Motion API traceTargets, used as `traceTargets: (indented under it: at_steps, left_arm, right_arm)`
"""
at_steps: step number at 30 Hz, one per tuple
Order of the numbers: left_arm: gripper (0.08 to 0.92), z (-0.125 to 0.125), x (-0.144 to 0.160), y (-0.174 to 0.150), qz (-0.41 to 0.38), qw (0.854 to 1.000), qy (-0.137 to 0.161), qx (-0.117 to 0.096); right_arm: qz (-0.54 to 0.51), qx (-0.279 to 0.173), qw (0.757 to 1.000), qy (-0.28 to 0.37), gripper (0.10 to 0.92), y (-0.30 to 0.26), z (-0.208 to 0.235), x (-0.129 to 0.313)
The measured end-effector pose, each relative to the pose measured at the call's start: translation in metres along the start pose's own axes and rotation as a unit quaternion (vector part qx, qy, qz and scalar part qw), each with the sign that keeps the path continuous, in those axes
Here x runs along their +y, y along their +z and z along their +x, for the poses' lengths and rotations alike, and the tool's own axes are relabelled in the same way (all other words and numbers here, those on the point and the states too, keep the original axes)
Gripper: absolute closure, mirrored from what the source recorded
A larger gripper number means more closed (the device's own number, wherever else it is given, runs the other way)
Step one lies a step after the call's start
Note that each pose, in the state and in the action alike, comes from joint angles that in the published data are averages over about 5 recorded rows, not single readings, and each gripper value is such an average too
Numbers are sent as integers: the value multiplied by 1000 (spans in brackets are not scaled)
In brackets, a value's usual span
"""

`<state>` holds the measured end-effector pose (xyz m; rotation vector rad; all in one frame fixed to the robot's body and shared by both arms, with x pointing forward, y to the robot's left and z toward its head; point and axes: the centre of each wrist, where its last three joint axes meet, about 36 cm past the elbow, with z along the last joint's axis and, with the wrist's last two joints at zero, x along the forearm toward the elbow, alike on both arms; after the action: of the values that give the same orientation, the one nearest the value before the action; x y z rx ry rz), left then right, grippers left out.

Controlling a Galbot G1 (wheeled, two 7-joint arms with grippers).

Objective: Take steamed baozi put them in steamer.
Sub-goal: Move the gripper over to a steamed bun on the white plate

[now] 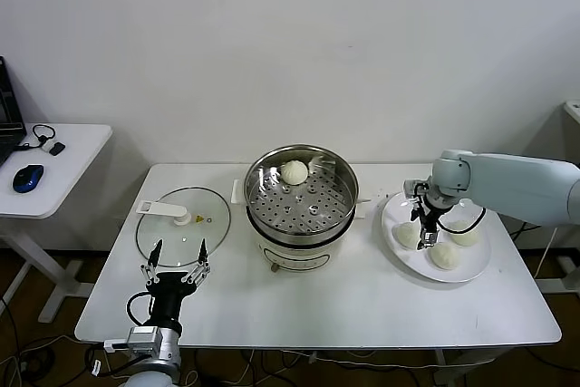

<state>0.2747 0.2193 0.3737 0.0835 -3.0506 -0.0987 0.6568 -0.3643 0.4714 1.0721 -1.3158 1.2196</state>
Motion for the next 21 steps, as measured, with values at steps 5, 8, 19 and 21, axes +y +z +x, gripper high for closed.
traceTargets:
  at_steps: [5,8,19,21]
  left_arm:
    - [177,0,0,0,-1,1000,0,-1]
    - [177,0,0,0,-1,1000,1,-1]
    - [177,0,0,-2,-2,1000,2,-4]
    - [177,0,0,-3,-2,1000,2,-4]
  right_arm:
    - [-3,-5,1000,0,200,0,-6,0]
    - [-4,-7,1000,1,200,-1,-7,-2]
    - [-4,-7,1000,-2,341,-3,-9,-3]
    - [-3,-7,1000,-2,358,-3,-9,-2]
